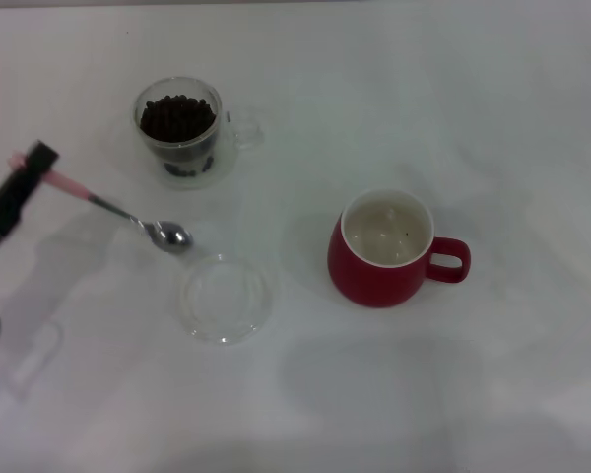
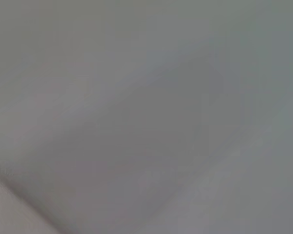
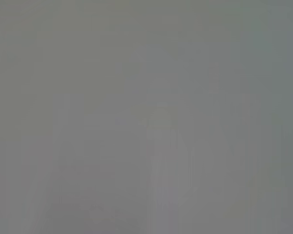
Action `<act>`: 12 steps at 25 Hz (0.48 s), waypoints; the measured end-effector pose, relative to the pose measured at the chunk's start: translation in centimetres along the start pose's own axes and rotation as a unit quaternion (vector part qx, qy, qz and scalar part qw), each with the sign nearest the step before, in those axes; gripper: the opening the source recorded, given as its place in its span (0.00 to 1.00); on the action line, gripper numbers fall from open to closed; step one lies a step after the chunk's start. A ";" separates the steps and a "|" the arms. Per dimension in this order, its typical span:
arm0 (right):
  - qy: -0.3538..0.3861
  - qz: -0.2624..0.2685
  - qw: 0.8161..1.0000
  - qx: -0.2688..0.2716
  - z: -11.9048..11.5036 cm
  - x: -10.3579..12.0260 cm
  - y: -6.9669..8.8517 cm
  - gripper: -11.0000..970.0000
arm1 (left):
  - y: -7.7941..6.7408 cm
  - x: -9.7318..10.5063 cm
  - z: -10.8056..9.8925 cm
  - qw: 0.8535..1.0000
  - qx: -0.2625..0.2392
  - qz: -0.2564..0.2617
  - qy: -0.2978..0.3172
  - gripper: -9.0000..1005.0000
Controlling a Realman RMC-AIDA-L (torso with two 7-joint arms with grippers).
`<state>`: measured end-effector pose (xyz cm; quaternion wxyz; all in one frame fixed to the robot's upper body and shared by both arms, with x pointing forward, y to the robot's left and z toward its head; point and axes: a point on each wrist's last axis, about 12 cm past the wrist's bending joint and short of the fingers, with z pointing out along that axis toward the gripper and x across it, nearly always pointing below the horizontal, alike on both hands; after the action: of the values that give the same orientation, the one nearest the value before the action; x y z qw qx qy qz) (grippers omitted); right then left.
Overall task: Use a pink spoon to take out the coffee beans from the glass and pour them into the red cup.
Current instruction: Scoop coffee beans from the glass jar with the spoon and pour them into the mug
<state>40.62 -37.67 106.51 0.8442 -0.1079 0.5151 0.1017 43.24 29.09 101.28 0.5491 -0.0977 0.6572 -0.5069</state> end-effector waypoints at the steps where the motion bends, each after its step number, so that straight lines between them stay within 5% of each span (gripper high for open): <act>1: -0.004 0.001 1.000 -0.001 0.1 0.0 0.2 0.78 | 0.2 -2.0 0.7 1.000 0.017 0.014 0.007 0.14; 7: -0.024 0.014 1.000 -0.006 0.6 0.2 1.3 0.77 | 0.3 -9.4 3.4 0.996 0.052 0.052 0.042 0.14; 12: -0.039 0.028 0.999 -0.016 0.9 0.2 2.1 0.77 | 0.9 -14.6 6.9 0.993 0.020 0.070 0.091 0.14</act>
<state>40.88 -35.38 106.57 0.8587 -0.1029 0.4827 0.1383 54.74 35.62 110.49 0.5231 0.0061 0.6995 -0.4868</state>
